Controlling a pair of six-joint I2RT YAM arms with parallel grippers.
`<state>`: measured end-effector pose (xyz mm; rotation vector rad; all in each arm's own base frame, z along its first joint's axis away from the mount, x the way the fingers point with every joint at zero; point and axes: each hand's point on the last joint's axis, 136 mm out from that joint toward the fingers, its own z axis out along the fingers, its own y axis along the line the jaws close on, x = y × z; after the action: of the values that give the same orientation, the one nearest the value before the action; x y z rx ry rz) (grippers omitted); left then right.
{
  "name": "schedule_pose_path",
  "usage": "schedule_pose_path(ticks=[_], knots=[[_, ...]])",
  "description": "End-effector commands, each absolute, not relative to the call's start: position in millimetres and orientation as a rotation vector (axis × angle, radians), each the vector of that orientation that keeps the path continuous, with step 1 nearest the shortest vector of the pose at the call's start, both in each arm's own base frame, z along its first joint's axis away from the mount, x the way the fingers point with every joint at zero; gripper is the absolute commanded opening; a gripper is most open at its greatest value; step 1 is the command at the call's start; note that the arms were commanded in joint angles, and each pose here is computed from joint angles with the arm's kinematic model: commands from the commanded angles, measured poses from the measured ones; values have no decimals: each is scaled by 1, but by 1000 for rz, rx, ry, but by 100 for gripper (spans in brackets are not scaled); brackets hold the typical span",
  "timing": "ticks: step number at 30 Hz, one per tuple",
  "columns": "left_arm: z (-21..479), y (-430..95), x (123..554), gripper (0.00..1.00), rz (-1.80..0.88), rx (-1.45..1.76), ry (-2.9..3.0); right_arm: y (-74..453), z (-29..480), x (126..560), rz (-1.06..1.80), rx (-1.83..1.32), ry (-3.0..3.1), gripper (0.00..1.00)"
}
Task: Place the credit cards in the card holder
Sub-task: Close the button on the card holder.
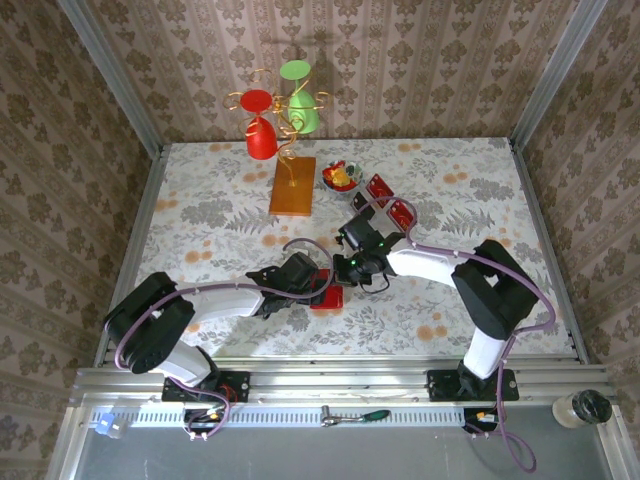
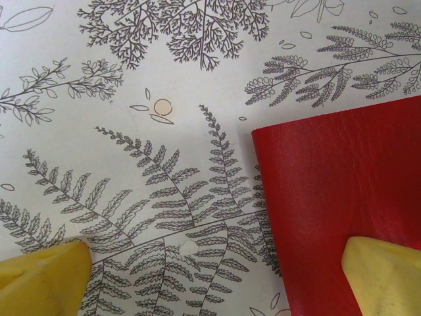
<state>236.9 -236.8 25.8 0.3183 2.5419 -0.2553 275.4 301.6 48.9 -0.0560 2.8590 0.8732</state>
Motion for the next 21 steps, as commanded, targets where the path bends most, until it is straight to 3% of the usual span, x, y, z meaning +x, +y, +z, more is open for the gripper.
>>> schedule_pose_path(ticks=[1, 21], knots=[[9, -228, 222, 100, -220, 346, 2614, 311, 45, 274, 941, -39, 2858, 0], [7, -227, 221, 100, -220, 342, 2618, 292, 2, 253, 846, 49, 2947, 0]])
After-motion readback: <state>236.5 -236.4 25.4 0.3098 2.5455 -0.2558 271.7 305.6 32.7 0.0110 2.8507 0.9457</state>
